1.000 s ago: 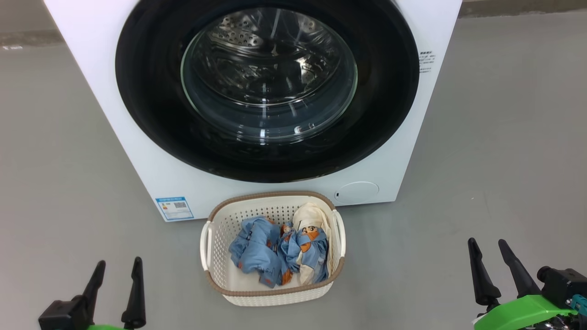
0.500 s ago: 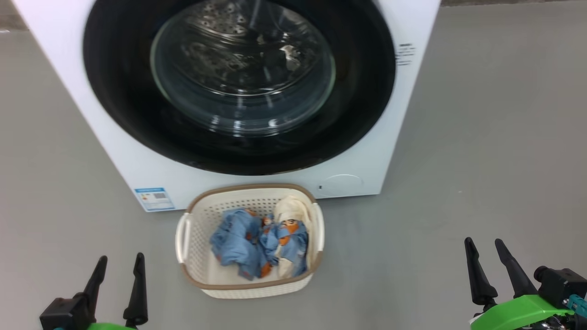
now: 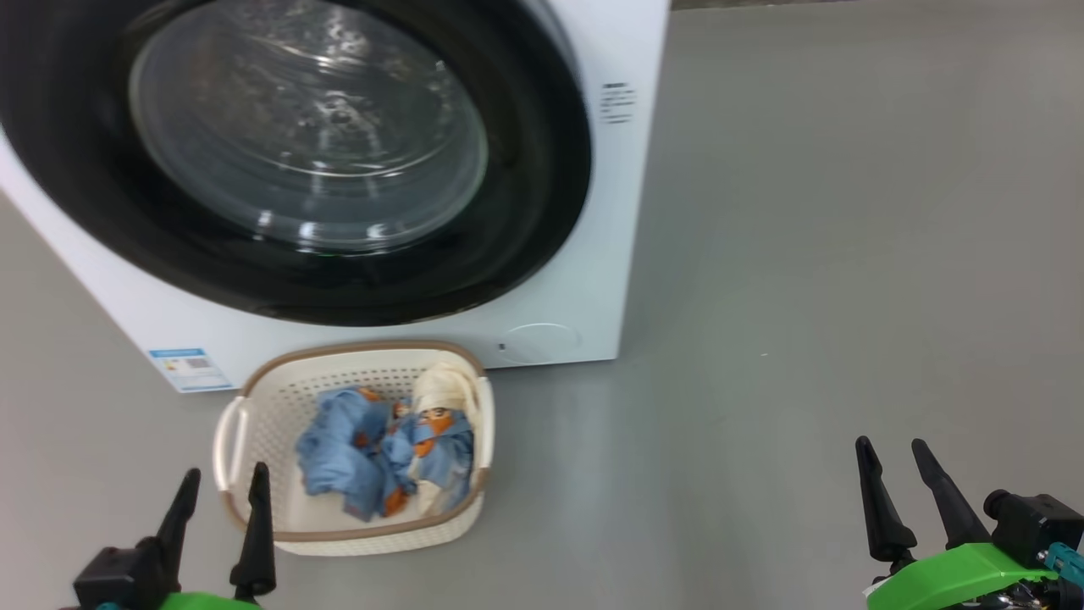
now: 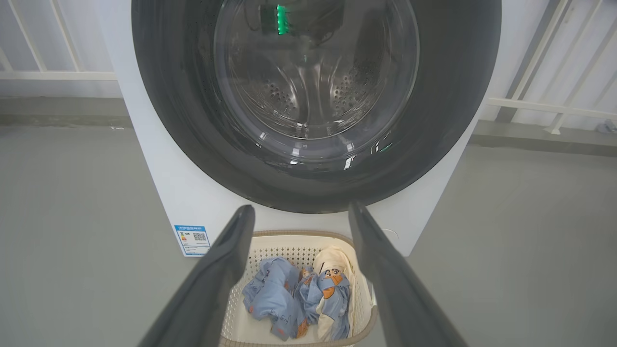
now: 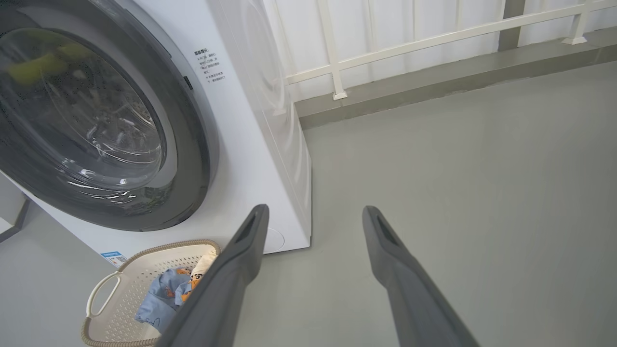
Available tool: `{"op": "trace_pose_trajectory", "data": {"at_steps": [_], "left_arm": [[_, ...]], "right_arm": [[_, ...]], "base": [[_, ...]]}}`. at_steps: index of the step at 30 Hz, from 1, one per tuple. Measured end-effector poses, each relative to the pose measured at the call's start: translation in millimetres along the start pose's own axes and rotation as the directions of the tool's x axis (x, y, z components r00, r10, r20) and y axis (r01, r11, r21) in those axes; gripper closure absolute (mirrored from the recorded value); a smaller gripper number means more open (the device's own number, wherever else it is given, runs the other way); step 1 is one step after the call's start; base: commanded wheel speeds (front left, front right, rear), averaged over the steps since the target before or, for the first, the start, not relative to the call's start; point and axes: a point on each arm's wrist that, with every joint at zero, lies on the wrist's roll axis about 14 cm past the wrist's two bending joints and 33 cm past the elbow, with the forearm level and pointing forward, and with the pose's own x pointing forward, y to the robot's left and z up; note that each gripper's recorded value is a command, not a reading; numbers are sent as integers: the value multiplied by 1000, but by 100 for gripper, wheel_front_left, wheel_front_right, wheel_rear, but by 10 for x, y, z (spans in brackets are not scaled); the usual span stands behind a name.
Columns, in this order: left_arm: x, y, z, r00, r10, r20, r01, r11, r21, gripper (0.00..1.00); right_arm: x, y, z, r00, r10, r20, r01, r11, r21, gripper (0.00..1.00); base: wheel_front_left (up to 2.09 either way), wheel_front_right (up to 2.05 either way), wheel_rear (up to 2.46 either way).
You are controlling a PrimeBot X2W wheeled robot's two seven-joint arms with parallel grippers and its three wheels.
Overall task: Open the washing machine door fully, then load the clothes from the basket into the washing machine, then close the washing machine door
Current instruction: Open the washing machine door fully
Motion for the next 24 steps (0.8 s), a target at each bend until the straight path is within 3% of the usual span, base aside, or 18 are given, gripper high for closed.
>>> {"op": "trace_pose_trajectory", "data": {"at_steps": [9,18,20,21,22,24], "left_arm": [[51,0,118,999,13,44,-12,999,-39,0],[46,-27,89,999,8,36,-6,999,-50,0],[45,-40,81,999,4,34,-2,999,-52,0],[45,-46,79,999,3,34,-1,998,-56,0],[44,-53,78,999,2,34,0,998,-59,0],[45,-66,67,1000,1,31,1,998,-64,0]], "right_arm": [[12,-8,23,1000,-3,10,3,1000,0,0],[38,11,35,1000,0,16,0,1000,6,0],[46,45,21,1000,2,15,-2,1000,24,58],[57,78,20,1000,7,16,-8,999,32,67],[73,115,23,1000,16,18,-16,999,39,100],[113,178,51,999,30,28,-32,998,58,100]], "base": [[91,84,-175],[19,19,-38],[0,0,0],[0,0,0],[0,0,0],[0,0,0]]}}
